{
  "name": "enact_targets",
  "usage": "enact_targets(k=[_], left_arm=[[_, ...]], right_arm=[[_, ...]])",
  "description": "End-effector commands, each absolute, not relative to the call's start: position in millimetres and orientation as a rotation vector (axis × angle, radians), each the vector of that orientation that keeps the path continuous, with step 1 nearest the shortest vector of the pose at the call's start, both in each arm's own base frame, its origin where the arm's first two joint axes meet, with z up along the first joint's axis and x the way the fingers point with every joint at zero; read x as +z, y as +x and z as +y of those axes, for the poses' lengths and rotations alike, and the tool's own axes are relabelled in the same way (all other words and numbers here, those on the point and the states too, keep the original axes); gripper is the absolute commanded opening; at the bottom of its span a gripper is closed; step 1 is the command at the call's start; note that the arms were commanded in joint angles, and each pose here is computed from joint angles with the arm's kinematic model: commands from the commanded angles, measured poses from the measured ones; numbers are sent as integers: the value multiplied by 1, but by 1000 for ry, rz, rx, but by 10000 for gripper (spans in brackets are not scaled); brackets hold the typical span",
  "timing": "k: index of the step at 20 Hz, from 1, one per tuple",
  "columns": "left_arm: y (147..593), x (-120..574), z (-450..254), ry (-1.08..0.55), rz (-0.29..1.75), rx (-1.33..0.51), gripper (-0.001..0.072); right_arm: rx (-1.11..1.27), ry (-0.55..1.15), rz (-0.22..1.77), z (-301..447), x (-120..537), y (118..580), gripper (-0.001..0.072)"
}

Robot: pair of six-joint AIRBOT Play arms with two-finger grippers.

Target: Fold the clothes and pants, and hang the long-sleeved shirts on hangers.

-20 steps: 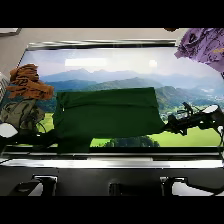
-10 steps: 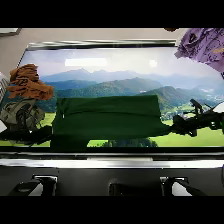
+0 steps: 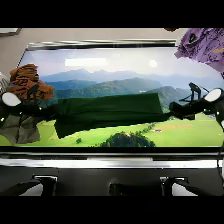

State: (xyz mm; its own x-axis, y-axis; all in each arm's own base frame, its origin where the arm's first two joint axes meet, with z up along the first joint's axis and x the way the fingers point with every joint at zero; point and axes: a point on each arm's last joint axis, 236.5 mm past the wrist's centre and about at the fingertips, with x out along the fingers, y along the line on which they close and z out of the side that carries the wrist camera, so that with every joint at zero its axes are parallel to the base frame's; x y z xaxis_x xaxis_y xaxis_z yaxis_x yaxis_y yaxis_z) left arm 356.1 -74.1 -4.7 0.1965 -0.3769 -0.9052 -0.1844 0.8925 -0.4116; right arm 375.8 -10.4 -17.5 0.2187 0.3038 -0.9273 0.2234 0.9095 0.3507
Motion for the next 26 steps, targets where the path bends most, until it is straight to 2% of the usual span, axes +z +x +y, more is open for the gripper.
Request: enact_targets(k=[1,5,10,15,16,17,18,19,21,22,26], left_arm=[[396,-22,-71,-474,1386,-148,17],[426,-33,-70,-469,1387,-152,17],[449,-47,-67,-476,1378,-140,17],[449,-71,-64,-491,1422,-121,18],[451,-73,-64,-492,1415,-118,18],[455,-72,-63,-493,1398,-114,21],[458,-71,-62,-494,1382,-111,52],[461,-67,-61,-493,1369,-111,183],[466,-56,-61,-487,1355,-120,542],[468,-47,-60,-478,1345,-123,659],[485,-4,-52,-433,1253,-132,675]], right_arm=[[108,491,1345,-7,-25,420,34],[167,448,1371,14,-47,450,35],[141,393,1297,27,-57,495,35],[102,401,1344,23,-83,503,36],[88,405,1356,21,-89,501,53],[79,414,1360,20,-90,501,165],[72,440,1364,22,-89,500,335],[60,460,1377,22,-84,497,434],[66,481,1394,13,-59,493,513],[69,513,1390,3,-47,493,557],[162,788,1322,-30,-37,502,559]])
